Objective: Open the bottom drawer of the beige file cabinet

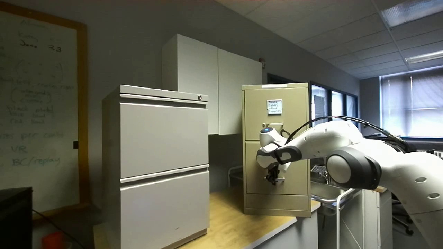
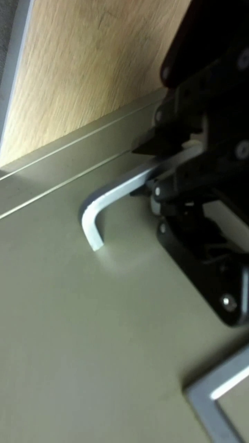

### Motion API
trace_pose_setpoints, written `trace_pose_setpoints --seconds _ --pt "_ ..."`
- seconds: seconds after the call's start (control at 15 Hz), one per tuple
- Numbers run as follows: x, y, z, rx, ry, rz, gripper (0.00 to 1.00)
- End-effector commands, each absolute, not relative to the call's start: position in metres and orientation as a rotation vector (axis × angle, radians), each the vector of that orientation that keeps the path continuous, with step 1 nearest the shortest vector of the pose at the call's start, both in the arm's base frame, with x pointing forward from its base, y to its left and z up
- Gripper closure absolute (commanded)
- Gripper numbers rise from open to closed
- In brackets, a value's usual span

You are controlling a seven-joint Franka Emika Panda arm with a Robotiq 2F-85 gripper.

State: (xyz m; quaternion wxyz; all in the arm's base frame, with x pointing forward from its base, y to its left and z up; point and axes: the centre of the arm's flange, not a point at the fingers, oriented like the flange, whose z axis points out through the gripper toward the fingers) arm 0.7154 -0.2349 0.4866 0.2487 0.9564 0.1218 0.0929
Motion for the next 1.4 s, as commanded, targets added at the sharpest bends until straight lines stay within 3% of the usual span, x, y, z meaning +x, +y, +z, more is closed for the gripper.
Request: trace_pose_setpoints --seconds 0.0,1.33 --pt "0.735 -0.232 0.467 2.638 0.345 0.251 0.91" --pt "0.695 -0.175 0.438 2.686 0.601 0.15 0.93"
